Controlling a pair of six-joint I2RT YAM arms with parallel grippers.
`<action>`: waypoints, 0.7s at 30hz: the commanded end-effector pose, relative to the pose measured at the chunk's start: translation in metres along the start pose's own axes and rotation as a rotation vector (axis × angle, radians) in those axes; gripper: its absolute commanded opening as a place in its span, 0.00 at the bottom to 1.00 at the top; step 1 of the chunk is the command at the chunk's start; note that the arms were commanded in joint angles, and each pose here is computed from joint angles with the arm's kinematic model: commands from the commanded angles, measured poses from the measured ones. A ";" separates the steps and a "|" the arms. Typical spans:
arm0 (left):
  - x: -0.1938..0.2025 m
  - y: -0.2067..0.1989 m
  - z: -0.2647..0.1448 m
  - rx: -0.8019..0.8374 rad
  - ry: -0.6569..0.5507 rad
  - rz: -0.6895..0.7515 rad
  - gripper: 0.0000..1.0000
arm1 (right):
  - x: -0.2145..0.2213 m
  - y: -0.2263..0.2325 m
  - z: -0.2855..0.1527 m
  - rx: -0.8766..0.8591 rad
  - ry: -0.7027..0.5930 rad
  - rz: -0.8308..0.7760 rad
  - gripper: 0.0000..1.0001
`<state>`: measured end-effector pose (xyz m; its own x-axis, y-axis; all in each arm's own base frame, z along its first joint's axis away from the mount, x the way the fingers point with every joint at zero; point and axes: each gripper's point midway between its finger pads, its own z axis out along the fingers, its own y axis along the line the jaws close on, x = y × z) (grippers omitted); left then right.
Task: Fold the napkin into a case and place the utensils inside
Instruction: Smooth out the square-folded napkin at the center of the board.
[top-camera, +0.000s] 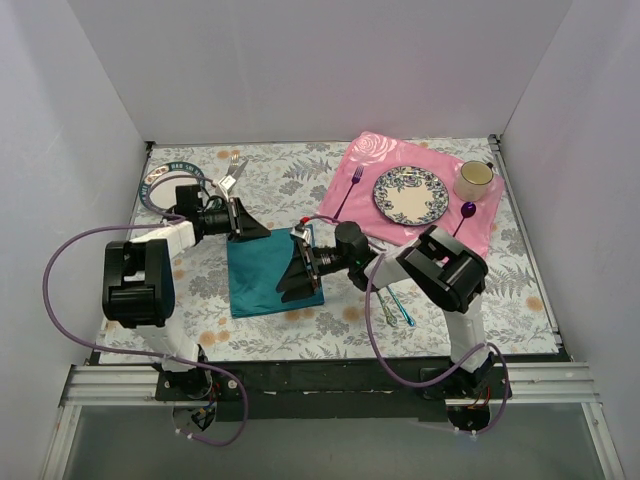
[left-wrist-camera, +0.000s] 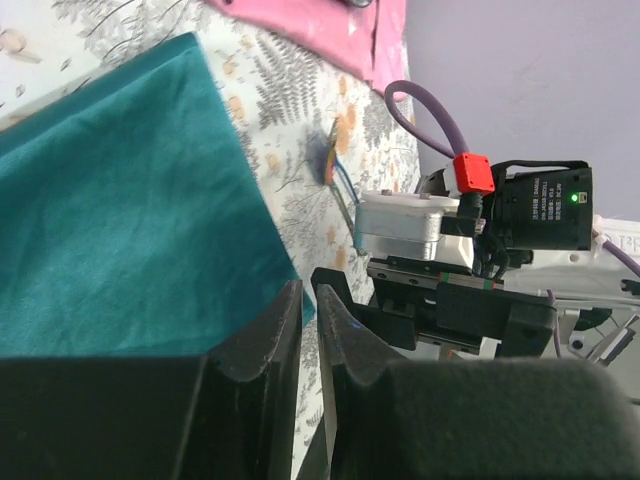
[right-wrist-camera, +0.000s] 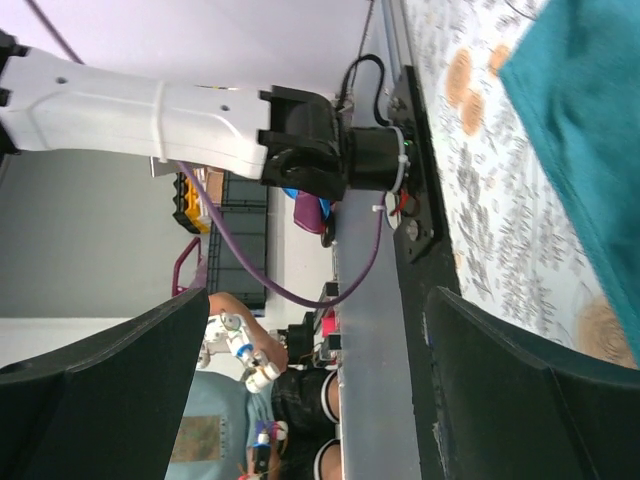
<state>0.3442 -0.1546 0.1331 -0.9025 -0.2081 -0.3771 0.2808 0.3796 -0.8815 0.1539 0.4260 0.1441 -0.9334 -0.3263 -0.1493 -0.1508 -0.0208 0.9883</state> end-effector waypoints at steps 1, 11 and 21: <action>0.017 0.027 0.002 -0.065 0.039 -0.055 0.09 | 0.005 -0.021 -0.004 0.010 0.015 0.039 0.99; 0.037 0.076 0.006 -0.202 0.089 -0.140 0.00 | 0.013 -0.055 -0.009 0.049 0.017 0.071 0.99; 0.043 0.085 0.007 -0.231 0.117 -0.169 0.00 | -0.008 -0.028 -0.008 0.042 0.018 -0.035 0.99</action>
<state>0.3227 -0.1402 0.0294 -0.9717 -0.1992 -0.1267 0.0007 0.5339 -0.8455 0.1549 0.4146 0.0791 -0.9381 -0.3439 -0.0404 -0.0771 0.0936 0.9926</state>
